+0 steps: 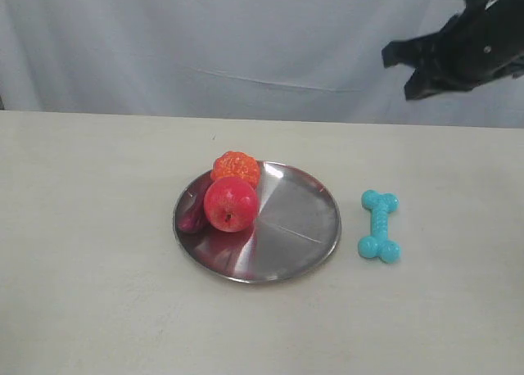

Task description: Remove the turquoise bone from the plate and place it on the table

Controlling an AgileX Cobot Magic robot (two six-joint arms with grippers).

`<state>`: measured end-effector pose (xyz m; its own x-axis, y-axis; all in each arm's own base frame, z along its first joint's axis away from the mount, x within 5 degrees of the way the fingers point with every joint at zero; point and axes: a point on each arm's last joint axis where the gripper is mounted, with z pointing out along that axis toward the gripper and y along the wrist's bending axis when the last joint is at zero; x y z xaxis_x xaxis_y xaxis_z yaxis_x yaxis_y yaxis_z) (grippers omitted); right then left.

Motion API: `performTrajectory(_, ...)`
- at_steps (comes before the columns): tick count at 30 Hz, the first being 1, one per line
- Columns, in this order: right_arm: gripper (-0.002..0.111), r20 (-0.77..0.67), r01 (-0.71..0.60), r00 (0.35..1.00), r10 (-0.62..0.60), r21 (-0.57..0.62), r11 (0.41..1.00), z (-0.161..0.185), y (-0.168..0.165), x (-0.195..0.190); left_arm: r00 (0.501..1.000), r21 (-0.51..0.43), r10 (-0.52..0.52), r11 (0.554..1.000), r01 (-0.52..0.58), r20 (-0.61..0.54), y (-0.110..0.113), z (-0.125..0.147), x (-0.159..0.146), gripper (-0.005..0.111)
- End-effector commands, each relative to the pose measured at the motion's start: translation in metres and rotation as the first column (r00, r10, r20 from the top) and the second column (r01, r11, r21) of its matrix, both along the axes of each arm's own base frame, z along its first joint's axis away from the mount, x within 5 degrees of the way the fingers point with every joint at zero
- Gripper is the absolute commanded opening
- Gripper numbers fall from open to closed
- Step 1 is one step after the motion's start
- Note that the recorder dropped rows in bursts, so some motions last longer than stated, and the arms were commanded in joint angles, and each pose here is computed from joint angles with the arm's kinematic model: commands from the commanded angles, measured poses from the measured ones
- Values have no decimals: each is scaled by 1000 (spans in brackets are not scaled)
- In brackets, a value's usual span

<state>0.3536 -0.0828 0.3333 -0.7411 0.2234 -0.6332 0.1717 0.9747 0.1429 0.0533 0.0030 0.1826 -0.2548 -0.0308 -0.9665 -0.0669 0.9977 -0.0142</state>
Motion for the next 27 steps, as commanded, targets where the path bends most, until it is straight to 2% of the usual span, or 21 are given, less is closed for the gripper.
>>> performTrajectory(1, -1, 212, 42, 977, -8, -153, 987, 50, 4, -44, 1000, -9, 5, 1000, -5, 5, 0, 0, 0, 0)
performTrajectory(5, -1, 332, 118, 943, -9, -308, 944, 75, 7, -91, 1000, -9, 5, 1000, -5, 5, 0, 0, 0, 0)
performTrajectory(8, -1, 394, 192, 918, -43, -349, 917, 79, 9, -121, 1000, -9, 5, 1000, -5, 5, 0, 0, 0, 0)
performTrajectory(11, -1, 442, 208, 897, -31, -358, 910, 75, 16, -147, 1000, -9, 5, 1000, -5, 5, 0, 0, 0, 0)
performTrajectory(18, -1, 561, 226, 828, -19, -303, 926, 22, 32, -186, 1000, -9, 5, 1000, -5, 5, 0, 0, 0, 0)
performTrajectory(21, -1, 638, 228, 770, 20, -305, 925, 4, 38, -199, 1000, -9, 5, 1000, -5, 5, 0, 0, 0, 0)
performTrajectory(24, -1, 732, 238, 678, 67, -305, 922, -4, 44, -207, 1000, -9, 5, 1000, -5, 5, 0, 0, 0, 0)
performTrajectory(27, -1, 765, 241, 639, 86, -305, 921, -10, 47, -214, 1000, -9, 5, 1000, -5, 5, 0, 0, 0, 0)
